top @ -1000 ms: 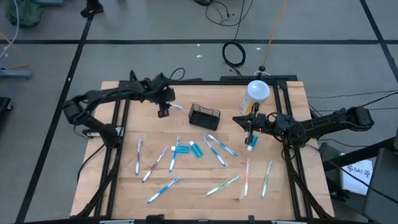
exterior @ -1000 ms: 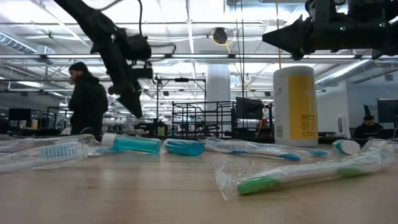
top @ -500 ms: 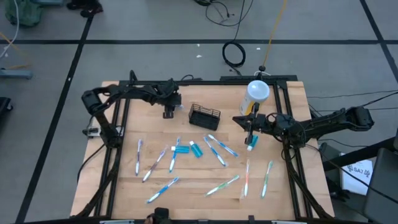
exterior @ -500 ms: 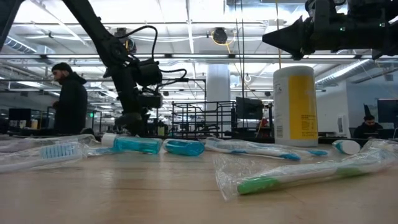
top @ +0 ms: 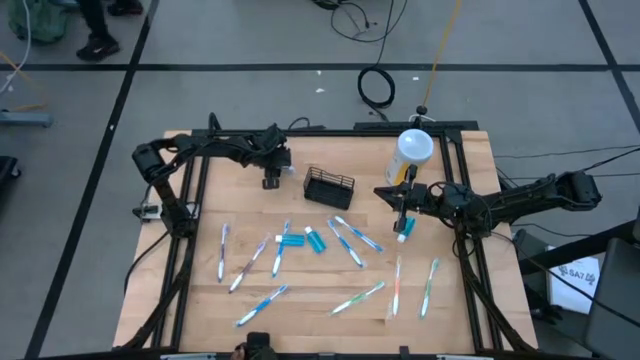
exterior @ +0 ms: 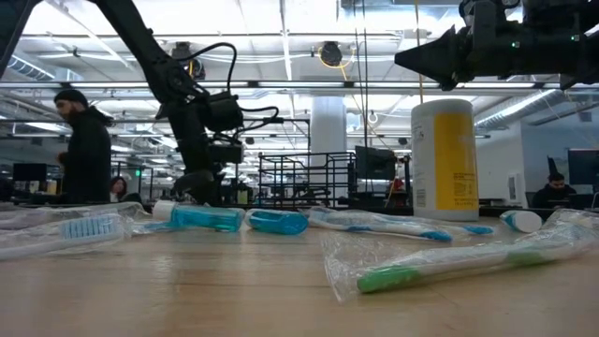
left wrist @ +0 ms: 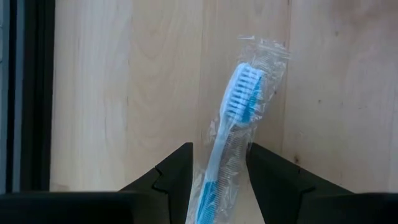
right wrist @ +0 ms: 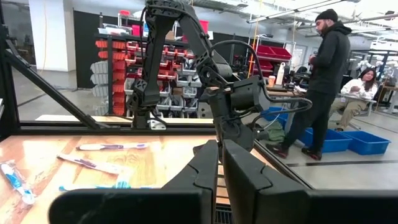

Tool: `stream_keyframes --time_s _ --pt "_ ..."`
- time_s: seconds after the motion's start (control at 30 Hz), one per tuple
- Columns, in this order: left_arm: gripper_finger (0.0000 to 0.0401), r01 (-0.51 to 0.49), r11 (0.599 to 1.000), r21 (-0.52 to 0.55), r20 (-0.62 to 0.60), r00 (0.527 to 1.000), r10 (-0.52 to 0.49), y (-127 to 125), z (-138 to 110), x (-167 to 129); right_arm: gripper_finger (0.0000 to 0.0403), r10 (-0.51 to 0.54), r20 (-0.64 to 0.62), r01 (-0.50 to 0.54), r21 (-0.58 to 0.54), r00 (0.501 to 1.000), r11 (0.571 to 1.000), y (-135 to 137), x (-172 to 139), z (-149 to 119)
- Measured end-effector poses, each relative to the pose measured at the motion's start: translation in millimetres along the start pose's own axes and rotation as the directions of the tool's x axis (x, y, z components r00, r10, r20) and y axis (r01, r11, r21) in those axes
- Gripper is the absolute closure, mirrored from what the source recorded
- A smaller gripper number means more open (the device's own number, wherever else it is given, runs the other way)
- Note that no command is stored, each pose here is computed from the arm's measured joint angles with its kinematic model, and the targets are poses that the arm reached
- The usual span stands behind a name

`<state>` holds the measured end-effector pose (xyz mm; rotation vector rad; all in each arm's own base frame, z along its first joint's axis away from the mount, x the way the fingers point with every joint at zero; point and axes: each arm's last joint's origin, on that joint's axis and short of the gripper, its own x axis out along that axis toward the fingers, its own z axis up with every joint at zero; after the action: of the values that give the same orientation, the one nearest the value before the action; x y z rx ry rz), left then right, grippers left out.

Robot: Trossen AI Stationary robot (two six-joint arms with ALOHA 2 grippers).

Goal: Pick & Place toothbrushing station
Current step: Put the blue toothbrush into the black wire organizer

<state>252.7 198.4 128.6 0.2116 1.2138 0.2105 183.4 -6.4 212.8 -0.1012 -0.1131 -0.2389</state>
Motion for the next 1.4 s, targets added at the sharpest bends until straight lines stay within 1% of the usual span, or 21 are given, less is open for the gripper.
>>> stream_keyframes --time_s 0.1,0.23,0.5,0.6,0.7,0.8,0.9,1.0,1.07,1.13,1.23,1.3,1.37,1.4 --pt "0.026 0.024 0.999 -0.027 0.013 1.0 -0.024 1.6 -2.0 0.3 0.0383 0.0 0.0 0.0 0.0 1.0 1.0 0.0 0.1 0.0" --pt "0.0297 0.053 0.997 -0.049 0.028 0.998 -0.052 2.2 -3.4 0.6 0.0383 0.0 0.0 0.0 0.0 1.0 1.0 0.0 0.0 0.1" --pt "0.0373 0.055 0.997 -0.06 0.032 0.998 -0.053 0.9 -2.4 0.7 0.0383 0.0 0.0 0.0 0.0 1.0 1.0 0.0 0.0 0.0" --pt "0.0394 0.034 0.997 -0.063 0.04 0.999 -0.031 1.8 -0.8 -4.2 0.0383 0.0 0.0 0.0 0.0 1.0 1.0 0.0 0.0 0.0" --pt "0.0388 -0.004 0.996 -0.086 0.055 0.998 0.009 4.2 0.7 -16.7 0.0383 0.0 -0.001 0.0 0.0 1.0 1.0 0.0 0.0 -0.1" --pt "0.0385 -0.05 0.994 -0.099 0.131 0.989 0.063 9.4 7.0 -41.2 0.0383 0.0 -0.004 0.0 -0.001 1.0 1.0 0.1 0.0 -0.5" --pt "0.0395 -0.054 0.991 -0.12 0.228 0.97 0.08 11.0 11.4 -68.0 0.0383 0.0 -0.004 0.0 -0.001 1.0 1.0 0.1 0.0 -0.4" --pt "0.0394 -0.026 0.988 -0.151 0.39 0.917 0.084 12.5 17.6 -100.8 0.0383 0.0 -0.005 0.0 -0.001 1.0 1.0 0.0 0.0 -0.5" --pt "0.0391 0.003 0.988 -0.157 0.489 0.869 0.075 12.3 20.4 -120.7 0.0383 0.0 -0.008 0.0 -0.001 1.0 1.0 0.0 0.0 -0.7" --pt "0.0395 0.02 0.989 -0.146 0.585 0.808 0.07 11.6 24.2 -138.6 0.0383 0.001 -0.008 -0.001 -0.002 1.0 1.0 0.1 0.0 -0.8" --pt "0.0398 0.055 0.99 -0.132 0.719 0.693 0.057 12.3 32.5 -158.1 0.0383 0.001 -0.008 -0.001 -0.002 1.0 1.0 0.1 0.0 -0.8" --pt "0.0396 0.08 0.99 -0.113 0.802 0.596 0.044 13.0 41.3 -167.0 0.0383 0.0 -0.009 0.0 -0.002 1.0 1.0 0.1 0.0 -0.8" --pt "0.0398 0.083 0.993 -0.082 0.868 0.496 0.03 12.2 51.3 -174.2 0.0383 0.0 -0.008 0.0 -0.002 1.0 1.0 0.1 0.0 -0.8" --pt "0.0399 0.082 0.994 -0.07 0.891 0.454 0.025 11.2 56.2 -176.5 0.0383 0.001 -0.008 -0.001 -0.002 1.0 1.0 0.1 0.0 -0.8"
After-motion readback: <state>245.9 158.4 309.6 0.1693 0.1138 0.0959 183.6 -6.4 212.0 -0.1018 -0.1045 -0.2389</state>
